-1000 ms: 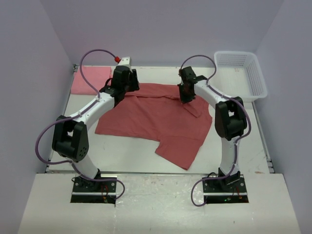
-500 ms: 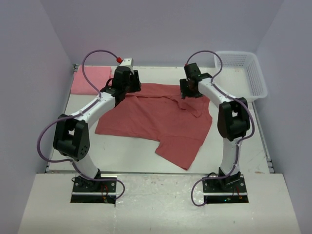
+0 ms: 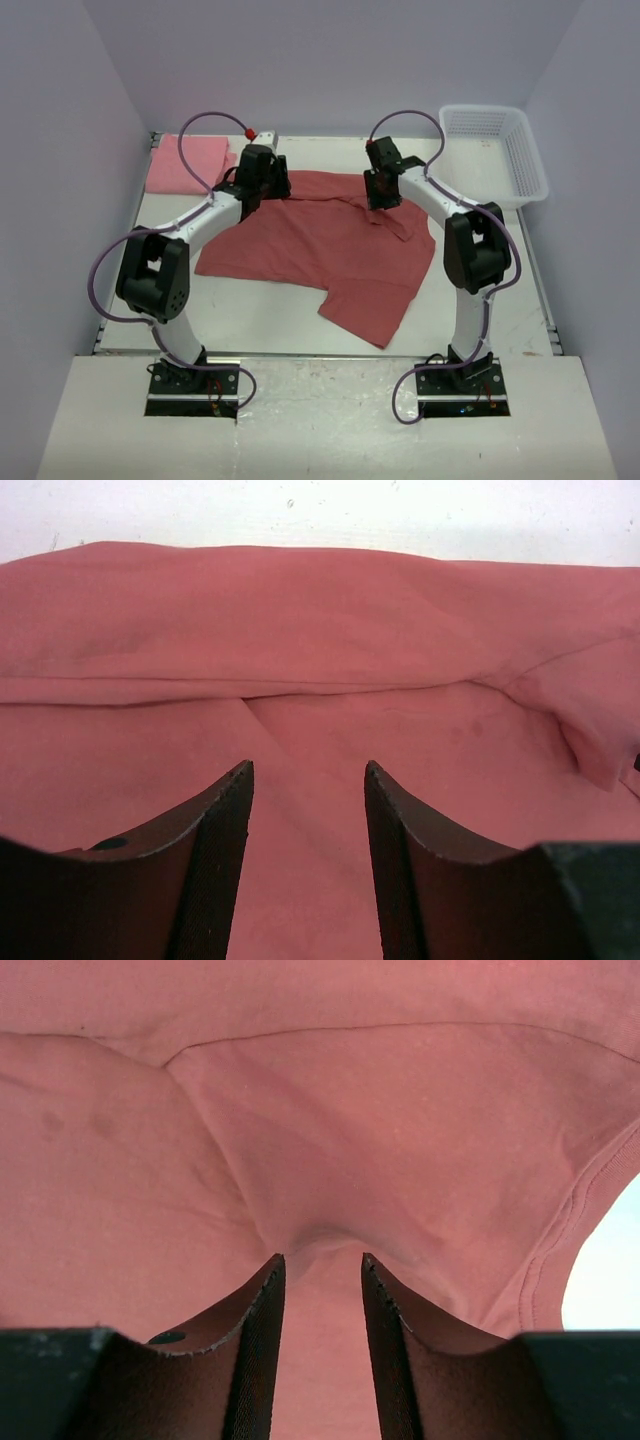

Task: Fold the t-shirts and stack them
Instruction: Fold the flattened tshirt in 1/3 of the way

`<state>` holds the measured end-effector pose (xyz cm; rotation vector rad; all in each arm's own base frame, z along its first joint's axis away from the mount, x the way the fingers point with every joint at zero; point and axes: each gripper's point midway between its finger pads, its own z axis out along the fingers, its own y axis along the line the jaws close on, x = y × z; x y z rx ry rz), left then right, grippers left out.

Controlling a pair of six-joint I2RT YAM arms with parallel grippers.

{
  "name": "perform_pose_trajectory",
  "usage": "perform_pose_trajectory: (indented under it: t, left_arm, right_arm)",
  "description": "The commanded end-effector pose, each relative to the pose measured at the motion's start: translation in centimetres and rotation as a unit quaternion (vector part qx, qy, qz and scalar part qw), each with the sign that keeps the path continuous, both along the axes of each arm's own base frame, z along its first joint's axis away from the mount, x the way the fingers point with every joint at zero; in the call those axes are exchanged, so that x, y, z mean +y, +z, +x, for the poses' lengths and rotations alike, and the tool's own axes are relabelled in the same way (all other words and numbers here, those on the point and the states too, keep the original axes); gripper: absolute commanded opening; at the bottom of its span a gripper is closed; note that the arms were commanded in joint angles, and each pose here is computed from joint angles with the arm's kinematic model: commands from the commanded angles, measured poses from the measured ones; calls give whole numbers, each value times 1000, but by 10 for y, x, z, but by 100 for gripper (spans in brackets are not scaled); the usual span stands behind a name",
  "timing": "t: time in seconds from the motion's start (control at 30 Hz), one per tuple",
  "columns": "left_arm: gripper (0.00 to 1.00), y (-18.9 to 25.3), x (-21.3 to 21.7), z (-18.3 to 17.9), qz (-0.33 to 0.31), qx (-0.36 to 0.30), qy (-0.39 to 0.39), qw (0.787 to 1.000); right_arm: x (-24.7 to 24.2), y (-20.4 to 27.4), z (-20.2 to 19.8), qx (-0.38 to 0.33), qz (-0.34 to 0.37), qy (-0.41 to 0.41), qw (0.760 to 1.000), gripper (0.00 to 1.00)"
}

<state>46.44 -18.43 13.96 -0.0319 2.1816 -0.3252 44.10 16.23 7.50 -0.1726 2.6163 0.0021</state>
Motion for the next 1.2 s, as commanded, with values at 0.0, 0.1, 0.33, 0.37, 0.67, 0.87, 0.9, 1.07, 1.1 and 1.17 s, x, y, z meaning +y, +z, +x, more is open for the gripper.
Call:
perform_pose_trajectory:
  t: [0.0,0.1,0.33,0.37,0.67,0.87,0.9,1.07,1.1,1.17]
  left_arm:
    - [50,26,-1,4,-16,-37,-1,999]
    - [51,32,0,2,-18,-45,-2,999]
    - [51,31,-2,1,-23,-42,-6,999]
    - [51,31,-3,1,-24,-43,-7,999]
    - [51,36,-3,-1,-27,-47,-10,998]
    - [52,37,-4,-3,-28,-47,-15,998]
    - [52,36,-5,-3,-27,-46,-19,998]
    - [54,32,-12,-5,-33,-43,-40,998]
    - [54,28,-17,-7,-40,-38,-54,997]
    - [54,25,-34,-12,-61,-31,-99,993]
  right_arm:
    - [6,10,10,-16,7,0,1000,38]
    - [10,7,6,-12,7,4,1000,36]
    - [12,4,-3,-8,4,6,1000,35]
    - [14,2,-4,-7,6,9,1000,35]
    - [17,-14,-7,11,0,10,1000,34]
    - [19,-22,1,18,-7,8,1000,17]
    - [21,-20,3,17,-5,9,1000,16]
    - [24,-19,9,11,-3,10,1000,9]
    - [21,-18,9,10,-9,7,1000,5]
    - [21,-13,13,4,-9,5,1000,0]
